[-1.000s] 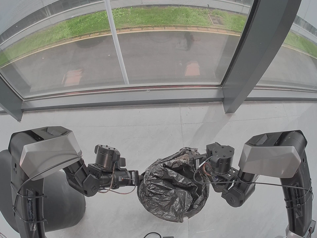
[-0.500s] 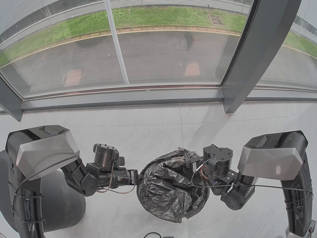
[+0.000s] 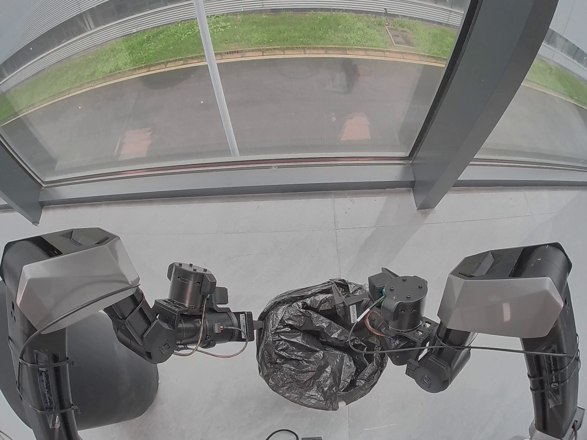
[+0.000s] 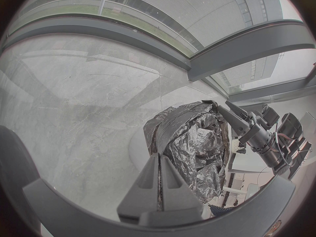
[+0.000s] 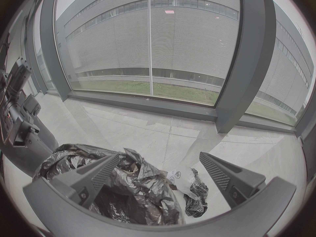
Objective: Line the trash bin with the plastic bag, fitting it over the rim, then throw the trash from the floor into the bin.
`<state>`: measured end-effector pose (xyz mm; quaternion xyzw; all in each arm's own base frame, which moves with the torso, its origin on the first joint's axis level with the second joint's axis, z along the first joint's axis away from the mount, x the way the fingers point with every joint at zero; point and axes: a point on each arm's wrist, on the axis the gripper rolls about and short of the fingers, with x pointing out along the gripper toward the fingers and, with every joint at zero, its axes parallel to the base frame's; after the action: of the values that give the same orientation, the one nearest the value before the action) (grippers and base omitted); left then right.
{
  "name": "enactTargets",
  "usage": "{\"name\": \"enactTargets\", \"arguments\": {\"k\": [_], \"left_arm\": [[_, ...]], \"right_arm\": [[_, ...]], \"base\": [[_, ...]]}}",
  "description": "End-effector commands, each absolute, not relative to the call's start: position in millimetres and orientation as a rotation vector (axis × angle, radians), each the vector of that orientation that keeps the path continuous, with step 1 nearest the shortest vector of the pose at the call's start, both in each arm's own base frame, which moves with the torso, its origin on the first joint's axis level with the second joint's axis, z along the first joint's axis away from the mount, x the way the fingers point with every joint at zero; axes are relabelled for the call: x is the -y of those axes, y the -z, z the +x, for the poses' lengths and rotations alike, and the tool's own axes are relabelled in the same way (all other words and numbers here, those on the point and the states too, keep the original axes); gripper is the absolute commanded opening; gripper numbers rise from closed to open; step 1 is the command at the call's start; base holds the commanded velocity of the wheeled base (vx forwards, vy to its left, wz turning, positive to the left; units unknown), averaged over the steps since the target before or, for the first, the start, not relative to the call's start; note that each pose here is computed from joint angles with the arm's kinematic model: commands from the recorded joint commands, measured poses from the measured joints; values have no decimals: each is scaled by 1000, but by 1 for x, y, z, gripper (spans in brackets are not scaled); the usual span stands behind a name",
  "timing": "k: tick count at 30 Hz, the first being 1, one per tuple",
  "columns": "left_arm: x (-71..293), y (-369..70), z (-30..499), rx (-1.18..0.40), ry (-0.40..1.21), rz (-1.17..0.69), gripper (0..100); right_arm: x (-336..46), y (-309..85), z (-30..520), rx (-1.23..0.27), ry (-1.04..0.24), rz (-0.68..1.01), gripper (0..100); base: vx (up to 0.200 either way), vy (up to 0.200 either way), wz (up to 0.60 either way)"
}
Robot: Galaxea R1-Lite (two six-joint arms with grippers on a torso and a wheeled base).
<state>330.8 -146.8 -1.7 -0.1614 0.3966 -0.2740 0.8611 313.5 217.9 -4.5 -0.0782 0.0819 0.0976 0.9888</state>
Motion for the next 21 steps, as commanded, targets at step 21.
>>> {"name": "enactTargets", "arguments": {"k": [21], "left_arm": [[139,-22,313,-805,581,-341,0]], "right_arm": [[-225,-16,291,-146,-247,-151,100]], "base": [[0,0,0]]}}
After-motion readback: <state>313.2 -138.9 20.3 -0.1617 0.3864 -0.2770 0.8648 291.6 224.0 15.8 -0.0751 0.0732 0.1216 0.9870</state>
